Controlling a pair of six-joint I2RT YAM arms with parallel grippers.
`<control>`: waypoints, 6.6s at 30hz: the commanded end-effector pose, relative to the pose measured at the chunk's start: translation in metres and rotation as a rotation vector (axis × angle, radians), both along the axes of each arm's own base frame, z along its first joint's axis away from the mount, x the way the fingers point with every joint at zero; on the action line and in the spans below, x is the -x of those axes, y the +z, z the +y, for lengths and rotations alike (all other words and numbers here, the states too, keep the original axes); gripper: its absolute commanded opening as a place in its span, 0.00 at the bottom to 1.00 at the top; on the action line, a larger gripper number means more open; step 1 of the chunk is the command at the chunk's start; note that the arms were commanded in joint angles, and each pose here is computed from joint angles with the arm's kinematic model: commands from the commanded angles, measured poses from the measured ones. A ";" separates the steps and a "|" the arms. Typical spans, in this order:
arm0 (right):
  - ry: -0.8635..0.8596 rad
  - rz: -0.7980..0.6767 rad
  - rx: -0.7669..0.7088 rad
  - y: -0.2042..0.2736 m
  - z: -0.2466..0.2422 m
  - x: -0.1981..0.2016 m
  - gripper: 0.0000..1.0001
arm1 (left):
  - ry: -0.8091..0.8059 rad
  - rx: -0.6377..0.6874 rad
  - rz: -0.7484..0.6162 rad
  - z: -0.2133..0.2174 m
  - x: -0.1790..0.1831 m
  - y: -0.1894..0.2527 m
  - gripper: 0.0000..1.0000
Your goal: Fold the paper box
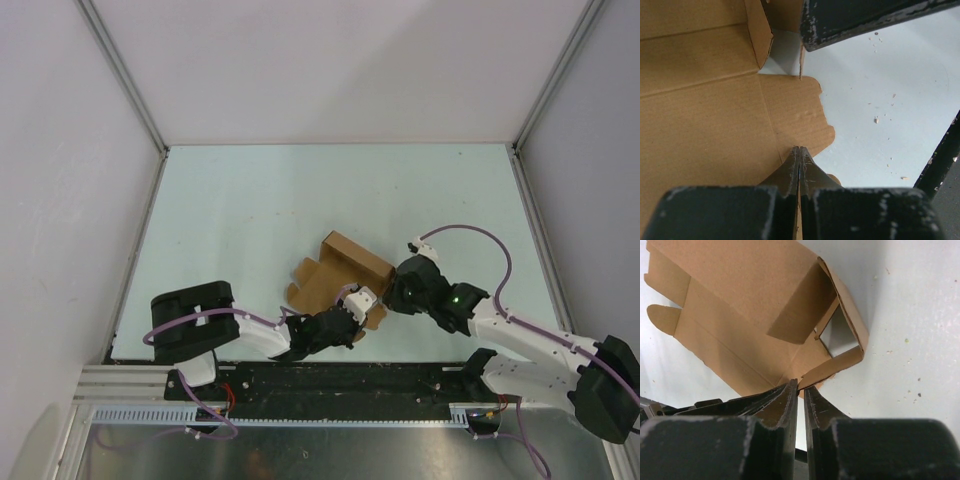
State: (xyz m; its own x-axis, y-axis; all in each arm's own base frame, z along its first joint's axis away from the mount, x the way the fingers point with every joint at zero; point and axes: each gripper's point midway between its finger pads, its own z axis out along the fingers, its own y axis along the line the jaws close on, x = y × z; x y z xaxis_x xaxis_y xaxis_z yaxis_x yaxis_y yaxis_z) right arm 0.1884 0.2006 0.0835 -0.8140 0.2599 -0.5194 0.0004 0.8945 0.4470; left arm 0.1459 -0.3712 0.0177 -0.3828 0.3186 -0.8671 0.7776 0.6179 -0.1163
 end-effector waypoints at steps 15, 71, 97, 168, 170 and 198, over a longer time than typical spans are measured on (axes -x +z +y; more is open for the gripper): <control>0.050 -0.069 -0.128 0.026 0.042 -0.018 0.10 | -0.014 -0.026 0.030 0.003 0.004 -0.012 0.00; -0.033 -0.300 -0.185 0.111 0.001 -0.034 0.40 | -0.022 -0.028 0.041 0.007 0.008 -0.013 0.00; -0.294 -0.020 0.087 0.011 -0.068 -0.046 0.33 | -0.019 -0.027 0.035 0.007 0.007 -0.012 0.00; -0.016 -0.040 -0.112 -0.011 -0.014 -0.039 0.28 | -0.051 0.039 -0.022 0.006 0.007 0.036 0.00; -0.013 -0.041 -0.108 -0.011 -0.014 -0.038 0.28 | -0.056 0.062 -0.035 0.008 0.007 0.052 0.00; 0.009 -0.064 -0.103 -0.007 -0.018 -0.040 0.31 | 0.232 0.048 -0.317 0.134 -0.159 0.137 0.34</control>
State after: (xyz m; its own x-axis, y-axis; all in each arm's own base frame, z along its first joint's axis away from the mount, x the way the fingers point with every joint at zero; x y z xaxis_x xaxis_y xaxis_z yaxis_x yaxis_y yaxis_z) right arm 0.2259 0.1820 0.0703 -0.7942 0.3120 -0.5214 -0.0132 0.8490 0.5282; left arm 0.2992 -0.2110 0.1253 -0.3277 0.1349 -0.9351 0.4610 0.8868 -0.0337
